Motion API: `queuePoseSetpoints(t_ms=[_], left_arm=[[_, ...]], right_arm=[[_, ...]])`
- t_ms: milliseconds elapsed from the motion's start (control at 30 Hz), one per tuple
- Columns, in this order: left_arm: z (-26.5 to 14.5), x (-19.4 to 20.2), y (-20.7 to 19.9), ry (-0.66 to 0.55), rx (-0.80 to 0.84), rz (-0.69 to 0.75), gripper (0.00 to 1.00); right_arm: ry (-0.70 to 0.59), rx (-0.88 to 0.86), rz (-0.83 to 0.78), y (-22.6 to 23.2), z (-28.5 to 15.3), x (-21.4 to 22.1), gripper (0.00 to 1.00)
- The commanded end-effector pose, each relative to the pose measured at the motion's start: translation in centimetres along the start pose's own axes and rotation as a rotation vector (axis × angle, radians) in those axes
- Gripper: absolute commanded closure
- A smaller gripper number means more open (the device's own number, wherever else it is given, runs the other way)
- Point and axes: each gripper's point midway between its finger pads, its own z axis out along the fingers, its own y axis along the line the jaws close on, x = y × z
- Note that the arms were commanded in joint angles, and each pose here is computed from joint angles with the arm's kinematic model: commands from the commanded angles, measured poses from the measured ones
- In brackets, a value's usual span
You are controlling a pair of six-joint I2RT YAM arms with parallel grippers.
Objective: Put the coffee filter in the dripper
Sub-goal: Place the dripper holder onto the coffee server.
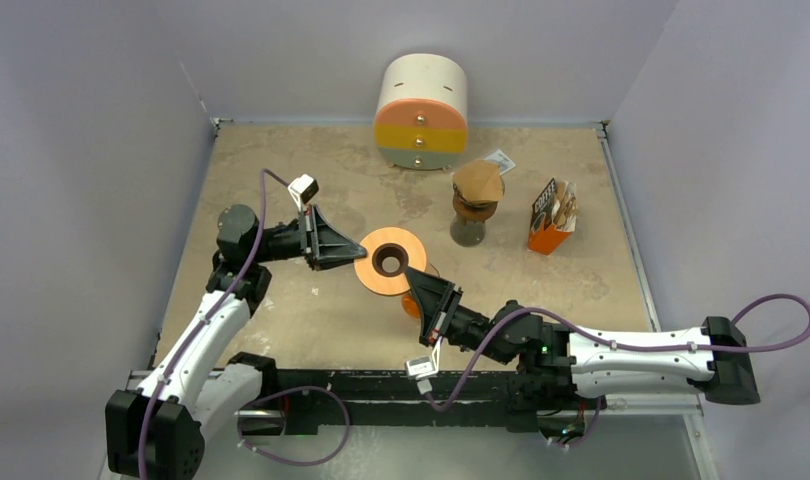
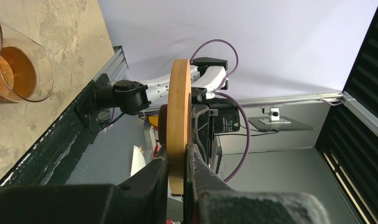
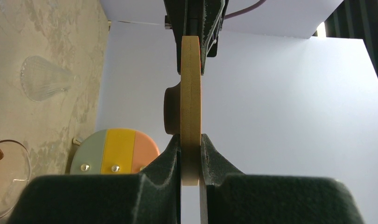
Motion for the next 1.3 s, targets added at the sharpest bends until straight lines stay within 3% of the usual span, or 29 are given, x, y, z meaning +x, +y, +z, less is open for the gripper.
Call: queuePoseSetpoints(t_ms=[0, 67, 200, 333, 467, 567, 767, 1067, 1267], left_arm=[[-0.2, 0.4, -0.7, 0.019, 0.027, 0.062, 1.0], [-0.2, 0.4, -0.8, 0.017, 0.028, 0.065, 1.0], [-0.1, 0.2, -0.6, 0.011, 0.026, 0.062, 1.0], [-0.1, 0.0, -0.6, 0.008, 0.026, 0.066, 1.0], [0.0, -0.3, -0.2, 0.0, 0.017, 0.069, 1.0], [0.1, -0.6, 0.5, -0.013, 0.006, 0.069, 1.0], [0.4, -1.2, 1.7, -0.02, -0.016, 0.086, 1.0], [2.0, -1.4, 3.8, -0.01, -0.027, 0.114, 1.0], [4.2, -1.4, 5.8, -0.01, -0.012, 0.129, 1.0]], right_arm=[[0.044, 0.119, 0.04, -2.9, -0.7, 1.0, 1.0], [0.047, 0.129, 0.054, -3.1, -0.8, 1.0, 0.97], [0.043, 0.113, 0.073, -2.8, -1.1, 1.1, 0.74], [0.058, 0.091, 0.126, -2.6, -1.6, 1.5, 0.61], [0.096, 0.019, 0.23, -1.7, -2.5, 2.4, 0.5], [0.152, -0.048, 0.428, -0.9, -3.6, 3.1, 0.38], [0.282, -0.151, 0.781, 0.0, -6.5, 4.1, 0.26], [0.462, 0.029, 1.178, -1.2, -9.6, 6.3, 0.05], [0.547, 0.076, 1.364, -2.0, -11.0, 6.8, 0.03]])
